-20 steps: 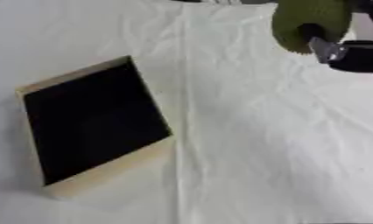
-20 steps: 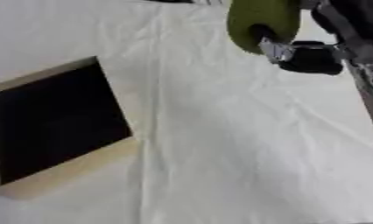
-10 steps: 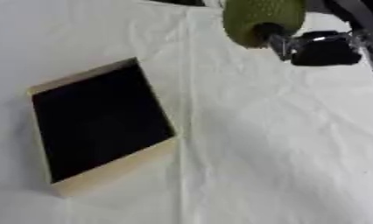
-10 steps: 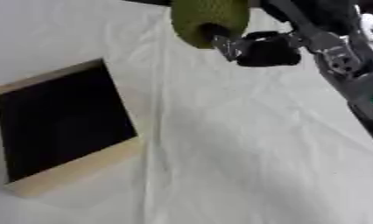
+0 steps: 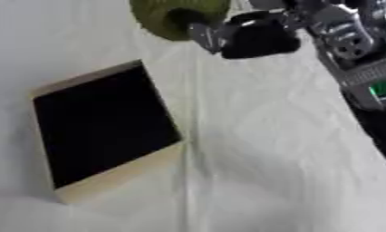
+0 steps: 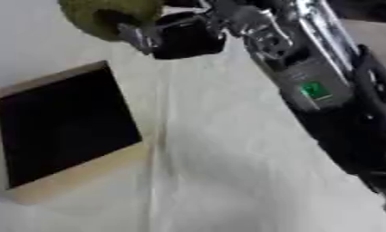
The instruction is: Pick up objects on the table and place them in the box.
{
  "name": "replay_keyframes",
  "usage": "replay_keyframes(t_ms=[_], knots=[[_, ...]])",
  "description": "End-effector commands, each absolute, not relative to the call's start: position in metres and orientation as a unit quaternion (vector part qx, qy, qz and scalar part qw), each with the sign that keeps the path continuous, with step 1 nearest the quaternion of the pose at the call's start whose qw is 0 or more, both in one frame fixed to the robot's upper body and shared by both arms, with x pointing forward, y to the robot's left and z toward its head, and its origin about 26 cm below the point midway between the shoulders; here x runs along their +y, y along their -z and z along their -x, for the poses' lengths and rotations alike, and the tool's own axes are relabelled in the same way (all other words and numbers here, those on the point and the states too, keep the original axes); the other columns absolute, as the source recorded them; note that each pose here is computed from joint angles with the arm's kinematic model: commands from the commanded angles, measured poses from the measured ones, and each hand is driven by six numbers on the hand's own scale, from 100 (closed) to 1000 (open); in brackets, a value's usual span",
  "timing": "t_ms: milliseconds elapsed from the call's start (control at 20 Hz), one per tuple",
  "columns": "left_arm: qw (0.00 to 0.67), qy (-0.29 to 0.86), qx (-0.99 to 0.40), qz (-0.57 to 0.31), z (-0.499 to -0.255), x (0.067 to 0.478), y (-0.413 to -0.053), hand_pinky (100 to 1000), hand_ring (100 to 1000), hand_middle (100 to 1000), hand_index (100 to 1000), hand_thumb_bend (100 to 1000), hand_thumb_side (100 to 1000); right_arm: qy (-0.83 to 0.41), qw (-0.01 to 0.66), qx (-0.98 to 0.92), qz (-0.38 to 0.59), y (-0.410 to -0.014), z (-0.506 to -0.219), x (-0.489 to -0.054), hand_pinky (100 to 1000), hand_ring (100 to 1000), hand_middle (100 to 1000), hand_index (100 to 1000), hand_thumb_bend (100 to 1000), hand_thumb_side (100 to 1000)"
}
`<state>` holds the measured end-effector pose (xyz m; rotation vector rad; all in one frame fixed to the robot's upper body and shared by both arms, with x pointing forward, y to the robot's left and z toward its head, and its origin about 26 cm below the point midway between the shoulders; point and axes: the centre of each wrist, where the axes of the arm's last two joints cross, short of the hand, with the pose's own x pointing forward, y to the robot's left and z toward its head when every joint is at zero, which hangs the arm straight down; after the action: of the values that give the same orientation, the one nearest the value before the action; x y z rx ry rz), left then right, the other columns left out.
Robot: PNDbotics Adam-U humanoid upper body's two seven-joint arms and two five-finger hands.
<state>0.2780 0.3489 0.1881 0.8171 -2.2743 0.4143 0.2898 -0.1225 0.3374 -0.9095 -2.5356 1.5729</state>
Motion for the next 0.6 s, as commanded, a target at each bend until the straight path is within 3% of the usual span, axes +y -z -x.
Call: replay_keyframes(t_ms=[50, 600], knots=[[0.324, -0.161, -0.878, -0.314, -0.276, 0.350, -0.196, 499, 505, 574, 701, 242, 586, -0.503, 0.005, -0.813, 0.294, -0.337, -0.288, -0.103, 714, 396, 500, 714, 148, 226], [0.324, -0.164, -0.878, -0.310, -0.277, 0.349, -0.196, 499, 505, 574, 701, 241, 586, -0.522, 0.024, -0.805, 0.282, -0.301, -0.309, -0.054, 699, 382, 488, 703, 149, 218]])
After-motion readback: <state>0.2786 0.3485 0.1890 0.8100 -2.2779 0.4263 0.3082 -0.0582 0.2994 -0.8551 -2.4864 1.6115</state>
